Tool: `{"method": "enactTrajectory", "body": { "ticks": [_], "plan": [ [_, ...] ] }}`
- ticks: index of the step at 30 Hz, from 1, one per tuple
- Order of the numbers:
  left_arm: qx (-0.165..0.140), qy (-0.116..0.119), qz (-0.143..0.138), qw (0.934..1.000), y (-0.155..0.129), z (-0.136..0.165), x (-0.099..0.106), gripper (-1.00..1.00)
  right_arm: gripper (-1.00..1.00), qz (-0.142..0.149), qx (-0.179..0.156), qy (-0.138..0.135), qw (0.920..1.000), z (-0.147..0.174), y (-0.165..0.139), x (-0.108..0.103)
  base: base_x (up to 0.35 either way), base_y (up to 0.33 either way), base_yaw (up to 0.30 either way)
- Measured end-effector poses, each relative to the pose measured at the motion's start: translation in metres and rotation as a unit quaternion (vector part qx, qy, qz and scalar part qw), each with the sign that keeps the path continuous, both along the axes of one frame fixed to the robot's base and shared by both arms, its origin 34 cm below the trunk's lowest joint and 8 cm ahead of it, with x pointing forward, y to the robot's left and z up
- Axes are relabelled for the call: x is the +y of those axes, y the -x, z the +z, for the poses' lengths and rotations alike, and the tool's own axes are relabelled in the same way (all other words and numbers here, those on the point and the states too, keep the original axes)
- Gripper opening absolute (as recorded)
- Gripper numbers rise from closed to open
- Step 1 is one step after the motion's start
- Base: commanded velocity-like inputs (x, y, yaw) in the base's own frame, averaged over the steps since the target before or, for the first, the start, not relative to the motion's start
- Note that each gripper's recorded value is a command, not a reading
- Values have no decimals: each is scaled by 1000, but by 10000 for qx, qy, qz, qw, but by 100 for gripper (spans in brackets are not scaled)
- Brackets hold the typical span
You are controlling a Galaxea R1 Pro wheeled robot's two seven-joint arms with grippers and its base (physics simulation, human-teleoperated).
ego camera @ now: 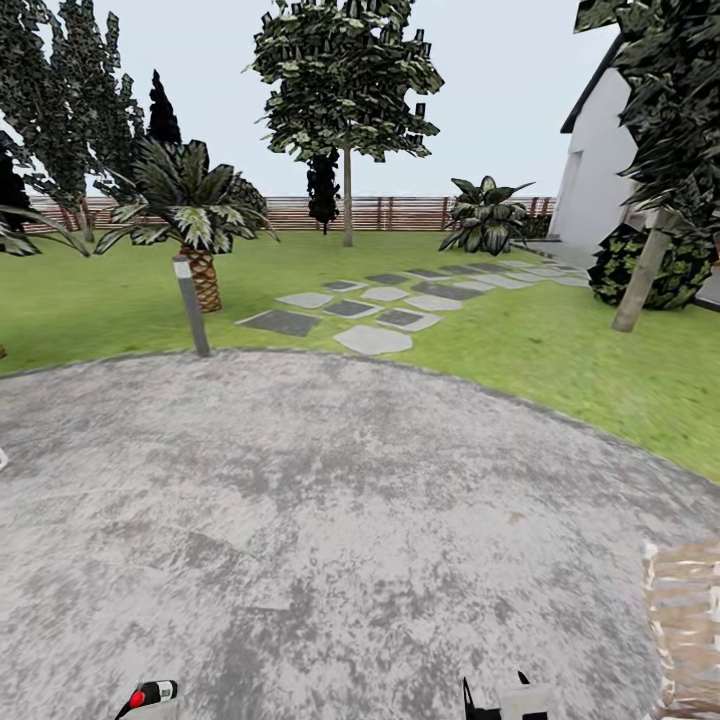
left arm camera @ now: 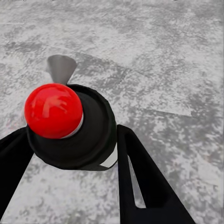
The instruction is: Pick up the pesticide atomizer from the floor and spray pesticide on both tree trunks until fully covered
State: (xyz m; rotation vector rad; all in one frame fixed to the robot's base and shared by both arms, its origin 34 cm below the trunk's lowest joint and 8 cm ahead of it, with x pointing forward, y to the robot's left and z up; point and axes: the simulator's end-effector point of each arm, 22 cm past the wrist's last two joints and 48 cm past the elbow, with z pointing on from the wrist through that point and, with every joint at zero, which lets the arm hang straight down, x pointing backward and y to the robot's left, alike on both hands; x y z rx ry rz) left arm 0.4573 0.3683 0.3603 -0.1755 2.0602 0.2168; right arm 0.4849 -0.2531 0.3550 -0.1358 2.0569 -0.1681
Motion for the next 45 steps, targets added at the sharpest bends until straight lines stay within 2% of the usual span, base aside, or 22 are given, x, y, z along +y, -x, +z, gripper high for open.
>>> {"method": "enactTrajectory", "body": {
  "ticks": [45],
  "plan": [
    [8, 1, 1, 10000, 0, 0, 0, -100, 100, -7, -1, 4, 10000, 0, 0, 0, 339, 0, 0]
  ]
}}
